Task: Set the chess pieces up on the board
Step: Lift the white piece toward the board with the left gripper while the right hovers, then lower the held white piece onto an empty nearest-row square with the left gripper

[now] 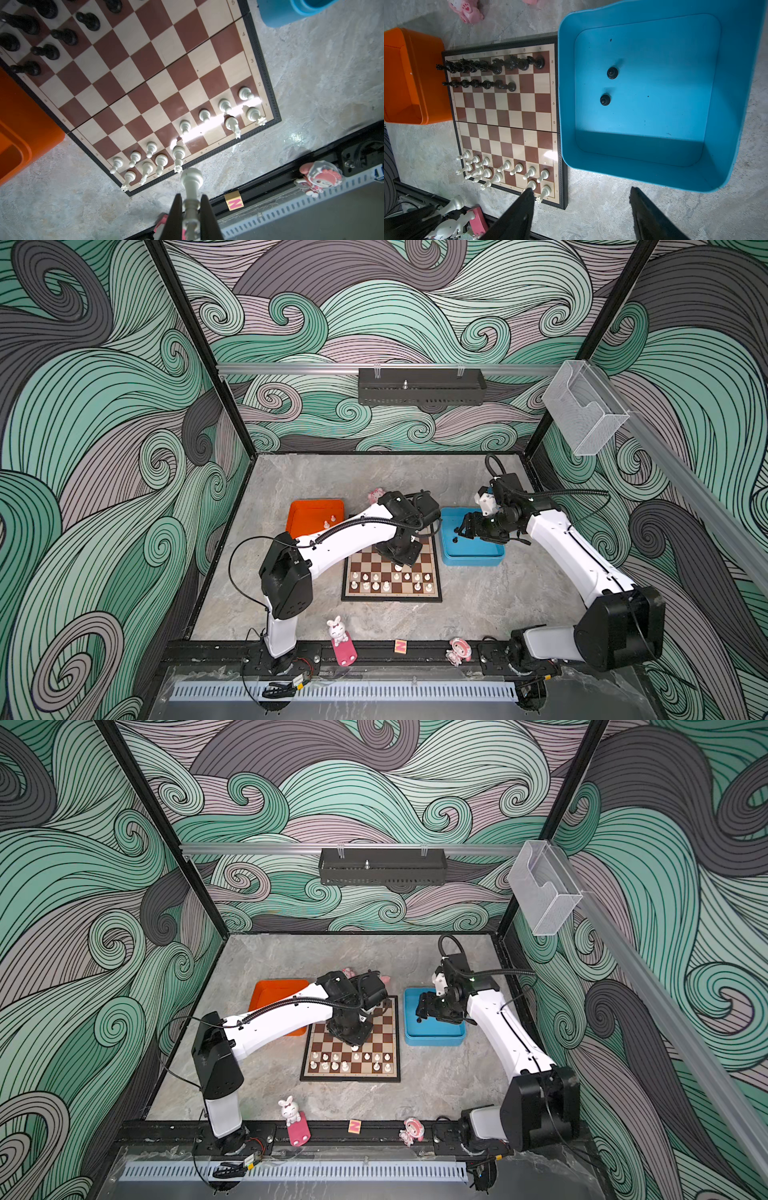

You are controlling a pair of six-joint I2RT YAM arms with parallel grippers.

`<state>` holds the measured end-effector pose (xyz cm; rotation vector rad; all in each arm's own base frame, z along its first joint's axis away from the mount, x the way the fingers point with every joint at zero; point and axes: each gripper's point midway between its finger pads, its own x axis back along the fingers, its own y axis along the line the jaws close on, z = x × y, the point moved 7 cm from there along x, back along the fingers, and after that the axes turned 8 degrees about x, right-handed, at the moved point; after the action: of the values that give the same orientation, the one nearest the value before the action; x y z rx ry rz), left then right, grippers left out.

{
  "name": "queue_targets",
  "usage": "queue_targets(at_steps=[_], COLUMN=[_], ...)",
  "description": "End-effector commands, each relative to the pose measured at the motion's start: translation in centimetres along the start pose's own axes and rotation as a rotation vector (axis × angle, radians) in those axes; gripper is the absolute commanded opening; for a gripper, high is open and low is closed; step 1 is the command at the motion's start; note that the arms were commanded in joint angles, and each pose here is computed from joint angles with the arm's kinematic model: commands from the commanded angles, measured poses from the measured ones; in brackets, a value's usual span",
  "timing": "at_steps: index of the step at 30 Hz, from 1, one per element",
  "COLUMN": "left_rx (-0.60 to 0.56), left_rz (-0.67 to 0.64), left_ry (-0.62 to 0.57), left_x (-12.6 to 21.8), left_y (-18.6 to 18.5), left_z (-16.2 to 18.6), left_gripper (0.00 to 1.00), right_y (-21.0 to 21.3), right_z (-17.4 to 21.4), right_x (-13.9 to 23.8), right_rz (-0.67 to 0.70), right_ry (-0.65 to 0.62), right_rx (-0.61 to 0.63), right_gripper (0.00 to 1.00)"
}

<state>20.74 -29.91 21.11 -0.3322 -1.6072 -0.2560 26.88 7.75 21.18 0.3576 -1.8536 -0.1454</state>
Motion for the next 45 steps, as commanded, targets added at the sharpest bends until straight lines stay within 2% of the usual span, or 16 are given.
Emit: queue_targets(at_steps=[1,17,45], left_rx=[0.019,-0.009,-0.013], left_rz=[0.009,-0.061,-0.072], left_ry=[0.032,0.089,0.132], left_x=[-1.4,-6.3,-8.3], left_y=[-0.8,-1.7,-1.9], left_z=[0.2,1.0,1.7], left_gripper=[0.11,0.11,0.11], right_y=[-0.1,-0.6,-1.0], right_z=[0.5,0.4,0.3], right_x=[0.4,0.2,0.0], right_rz=[-0.017,-0.013,-0.007], right_ry=[0.004,0.011,0.017], right_rx=[0.003,-0.012,-0.021], right_gripper=[0.73,0.74,0.74])
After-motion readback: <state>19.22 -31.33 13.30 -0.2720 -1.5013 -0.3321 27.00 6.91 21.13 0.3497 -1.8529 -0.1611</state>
